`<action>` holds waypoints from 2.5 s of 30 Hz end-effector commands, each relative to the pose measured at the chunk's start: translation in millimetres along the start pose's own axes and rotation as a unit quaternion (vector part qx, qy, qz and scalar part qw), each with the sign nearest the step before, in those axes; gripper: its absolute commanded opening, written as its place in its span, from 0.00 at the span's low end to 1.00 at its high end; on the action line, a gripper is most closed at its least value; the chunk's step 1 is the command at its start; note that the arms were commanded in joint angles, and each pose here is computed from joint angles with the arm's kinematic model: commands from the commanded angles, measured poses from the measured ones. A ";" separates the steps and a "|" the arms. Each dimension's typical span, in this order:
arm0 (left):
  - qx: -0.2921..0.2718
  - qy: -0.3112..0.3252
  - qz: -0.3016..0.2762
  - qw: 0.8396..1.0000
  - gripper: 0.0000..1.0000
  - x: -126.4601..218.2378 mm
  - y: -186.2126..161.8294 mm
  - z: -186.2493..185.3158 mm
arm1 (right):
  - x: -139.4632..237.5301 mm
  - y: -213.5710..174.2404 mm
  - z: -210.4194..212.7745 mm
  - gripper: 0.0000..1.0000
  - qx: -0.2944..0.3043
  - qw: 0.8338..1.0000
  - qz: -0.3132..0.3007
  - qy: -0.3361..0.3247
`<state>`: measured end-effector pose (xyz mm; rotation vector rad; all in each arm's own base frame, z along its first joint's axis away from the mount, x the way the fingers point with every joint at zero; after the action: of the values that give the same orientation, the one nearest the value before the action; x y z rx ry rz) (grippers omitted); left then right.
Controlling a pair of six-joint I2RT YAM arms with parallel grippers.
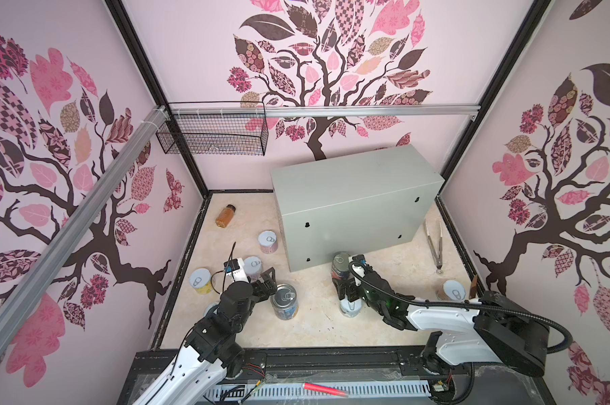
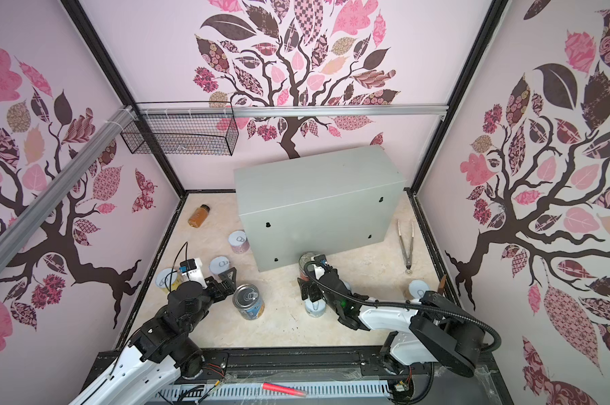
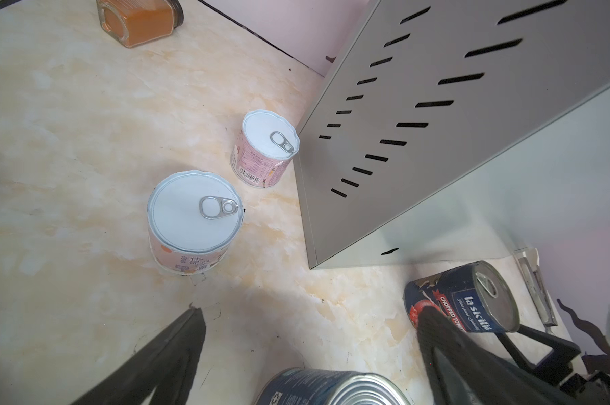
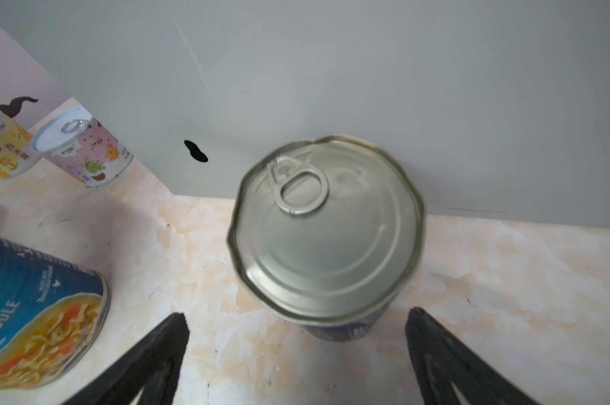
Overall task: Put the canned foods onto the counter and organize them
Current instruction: 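Reach the right gripper to the tomato can while the left moves to the silver can, then close the right gripper on the tomato can and lift it, then raise the tomato can with the right gripper over the grey cabinet top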
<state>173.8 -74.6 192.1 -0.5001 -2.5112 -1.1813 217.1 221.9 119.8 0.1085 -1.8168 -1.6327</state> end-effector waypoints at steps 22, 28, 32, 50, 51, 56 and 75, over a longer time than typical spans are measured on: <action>-0.020 -0.012 0.018 1.000 0.98 -12.1 -11.1 -2.2 | -43.8 15.4 -2.1 0.95 -0.034 0.992 -0.093 -0.074; -0.017 -0.015 0.015 1.000 0.98 -12.2 -11.6 -1.4 | -49.0 13.9 -3.0 0.90 -0.029 0.991 -0.096 -0.087; -0.019 -0.013 0.018 1.000 0.98 -13.5 -11.5 -2.6 | -49.7 14.9 -3.3 0.79 -0.023 0.991 -0.098 -0.089; 0.004 -0.053 0.038 0.998 0.98 2.6 2.2 -25.9 | -21.3 35.5 -4.6 0.57 0.003 0.993 -0.088 -0.072; 0.006 -0.059 0.045 0.997 0.98 3.4 2.2 -28.4 | -19.0 37.9 -4.2 0.57 0.004 0.994 -0.086 -0.070; 0.008 -0.072 0.065 0.995 0.98 13.9 8.3 -39.0 | -2.0 54.3 -5.4 0.55 0.007 0.994 -0.083 -0.064; -0.086 -0.089 0.098 0.987 0.98 80.5 62.4 -80.1 | 92.9 141.8 -24.0 0.47 0.007 0.992 -0.098 -0.077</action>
<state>150.9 -90.3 303.5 -0.8643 -2.4895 -1.2572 215.8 196.2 232.8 0.1047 -1.9832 -1.6812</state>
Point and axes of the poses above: each gripper's point midway between its finger pads, its own x axis back along the fingers, its own z axis along the line the jaws close on, y = z × x, the point moved 6 cm from there along x, back along the fingers, and after that the axes turned 12 degrees about x, right-handed, at the moved point
